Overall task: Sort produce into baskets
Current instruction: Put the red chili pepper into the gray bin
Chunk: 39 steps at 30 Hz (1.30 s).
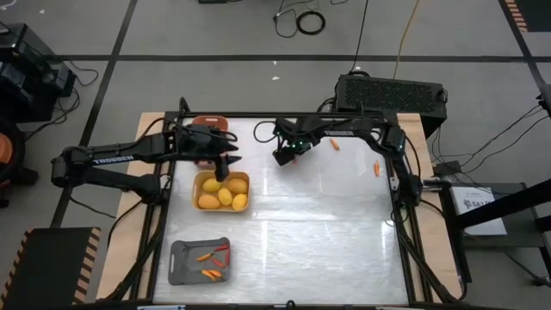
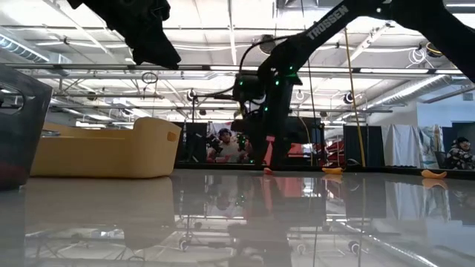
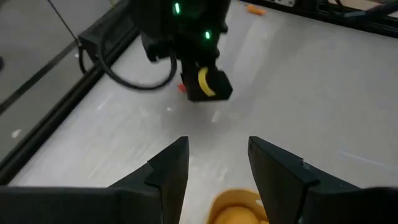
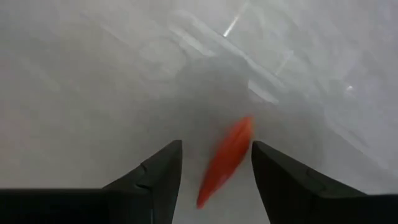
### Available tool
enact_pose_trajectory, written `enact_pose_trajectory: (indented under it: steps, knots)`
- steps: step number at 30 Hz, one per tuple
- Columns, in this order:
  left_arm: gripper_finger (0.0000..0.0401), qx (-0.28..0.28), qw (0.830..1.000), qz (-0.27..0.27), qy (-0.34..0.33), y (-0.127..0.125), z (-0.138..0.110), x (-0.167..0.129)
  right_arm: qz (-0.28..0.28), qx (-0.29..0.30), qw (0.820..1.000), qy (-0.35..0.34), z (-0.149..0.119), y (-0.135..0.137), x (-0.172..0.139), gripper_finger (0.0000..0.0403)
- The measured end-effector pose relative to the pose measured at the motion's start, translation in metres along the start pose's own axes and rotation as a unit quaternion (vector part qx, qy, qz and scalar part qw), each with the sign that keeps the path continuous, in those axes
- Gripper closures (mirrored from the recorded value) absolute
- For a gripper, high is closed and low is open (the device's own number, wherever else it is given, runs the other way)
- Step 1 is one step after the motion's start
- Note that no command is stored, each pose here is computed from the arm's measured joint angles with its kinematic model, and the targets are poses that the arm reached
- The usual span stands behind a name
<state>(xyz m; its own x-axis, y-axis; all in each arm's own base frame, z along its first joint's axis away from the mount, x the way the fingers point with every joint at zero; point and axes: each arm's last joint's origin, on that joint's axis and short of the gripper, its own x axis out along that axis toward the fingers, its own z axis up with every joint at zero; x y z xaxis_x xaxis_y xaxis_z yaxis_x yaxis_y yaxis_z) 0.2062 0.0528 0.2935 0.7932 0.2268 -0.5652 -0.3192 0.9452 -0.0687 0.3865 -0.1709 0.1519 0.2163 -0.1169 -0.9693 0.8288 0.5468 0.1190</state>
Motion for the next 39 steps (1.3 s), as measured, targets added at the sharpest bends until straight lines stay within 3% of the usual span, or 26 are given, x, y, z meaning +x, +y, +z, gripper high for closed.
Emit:
enact_pose_trajectory:
  steps: [6, 16, 23, 29, 33, 39]
  knots:
    - [0.0228, 0.000, 1.000, 0.005, -0.007, 0.000, 0.001, 0.000, -0.015, -0.007, 1.000, 0.009, -0.004, 0.005, 0.015, 0.0247]
    - [0.0228, 0.002, 1.000, 0.005, -0.007, 0.001, 0.001, 0.000, -0.003, -0.044, 0.999, 0.016, -0.008, 0.011, 0.015, 0.0387]
    - [0.0228, 0.005, 1.000, 0.006, 0.003, 0.001, -0.001, 0.000, 0.044, -0.062, 0.997, 0.016, -0.021, 0.031, -0.003, 0.0389]
    - [0.0228, 0.029, 0.999, 0.006, 0.042, 0.001, -0.008, 0.000, 0.081, -0.103, 0.991, -0.031, -0.037, 0.061, -0.036, 0.0395]
    - [0.0228, 0.046, 0.996, 0.007, 0.077, 0.002, -0.015, -0.001, 0.135, -0.165, 0.975, -0.068, -0.060, 0.097, -0.048, 0.0394]
    - [0.0228, 0.082, 0.990, 0.005, 0.116, 0.003, -0.022, -0.003, 0.226, -0.261, 0.928, -0.140, -0.096, 0.151, -0.059, 0.0395]
